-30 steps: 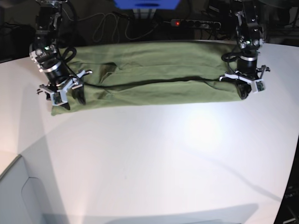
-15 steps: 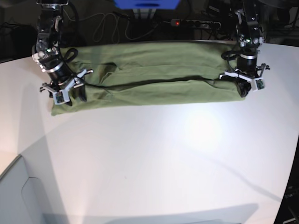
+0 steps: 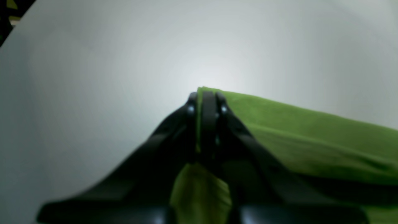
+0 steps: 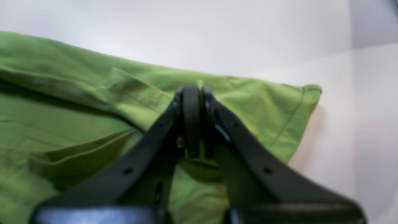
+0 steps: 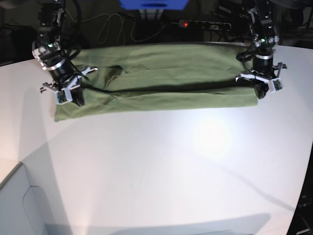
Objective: Fold the T-shirt properly
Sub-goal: 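Pull the folded edge toward the hem to flatten the fold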
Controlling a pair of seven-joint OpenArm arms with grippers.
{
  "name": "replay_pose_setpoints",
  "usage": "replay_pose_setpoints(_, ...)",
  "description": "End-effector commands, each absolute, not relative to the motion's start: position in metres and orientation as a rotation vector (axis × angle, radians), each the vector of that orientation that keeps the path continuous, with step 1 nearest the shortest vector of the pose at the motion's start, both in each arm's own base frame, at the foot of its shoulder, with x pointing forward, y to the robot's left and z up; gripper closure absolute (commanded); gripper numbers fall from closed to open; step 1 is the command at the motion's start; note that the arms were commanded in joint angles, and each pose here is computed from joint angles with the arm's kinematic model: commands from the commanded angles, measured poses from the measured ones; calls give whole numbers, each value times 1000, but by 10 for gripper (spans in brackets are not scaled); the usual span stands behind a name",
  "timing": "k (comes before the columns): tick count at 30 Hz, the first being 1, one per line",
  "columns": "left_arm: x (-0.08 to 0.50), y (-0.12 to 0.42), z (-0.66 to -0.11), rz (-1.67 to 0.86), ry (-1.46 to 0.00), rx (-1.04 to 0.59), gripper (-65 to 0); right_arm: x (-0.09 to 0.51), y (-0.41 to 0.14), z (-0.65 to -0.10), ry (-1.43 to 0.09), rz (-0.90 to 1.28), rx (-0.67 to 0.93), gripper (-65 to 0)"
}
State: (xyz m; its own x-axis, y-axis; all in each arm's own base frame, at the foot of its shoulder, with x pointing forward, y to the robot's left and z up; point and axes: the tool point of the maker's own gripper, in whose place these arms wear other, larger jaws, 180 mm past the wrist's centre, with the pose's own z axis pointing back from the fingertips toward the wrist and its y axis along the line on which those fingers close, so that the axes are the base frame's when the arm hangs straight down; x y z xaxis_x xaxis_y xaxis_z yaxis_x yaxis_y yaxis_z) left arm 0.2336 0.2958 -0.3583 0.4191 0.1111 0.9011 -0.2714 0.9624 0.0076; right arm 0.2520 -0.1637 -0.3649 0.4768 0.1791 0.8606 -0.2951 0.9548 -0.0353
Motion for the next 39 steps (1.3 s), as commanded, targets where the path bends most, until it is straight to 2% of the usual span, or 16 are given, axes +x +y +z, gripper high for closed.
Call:
replay_pose_setpoints(1, 239, 300, -345, 233, -1162, 175, 0, 256, -163, -350, -1087, 297, 126, -1)
replay_pose_setpoints(16, 225, 305, -351, 235, -1130, 191, 0, 233, -160, -355, -1050, 301, 132, -1)
replay_pose_setpoints(23, 219, 305, -355, 234, -1112, 192, 0, 223, -158, -352, -1113, 289, 158, -1)
replay_pose_setpoints(39, 205, 304, -367, 236, -1068, 194, 0, 210, -163, -374, -1056, 262, 168, -1)
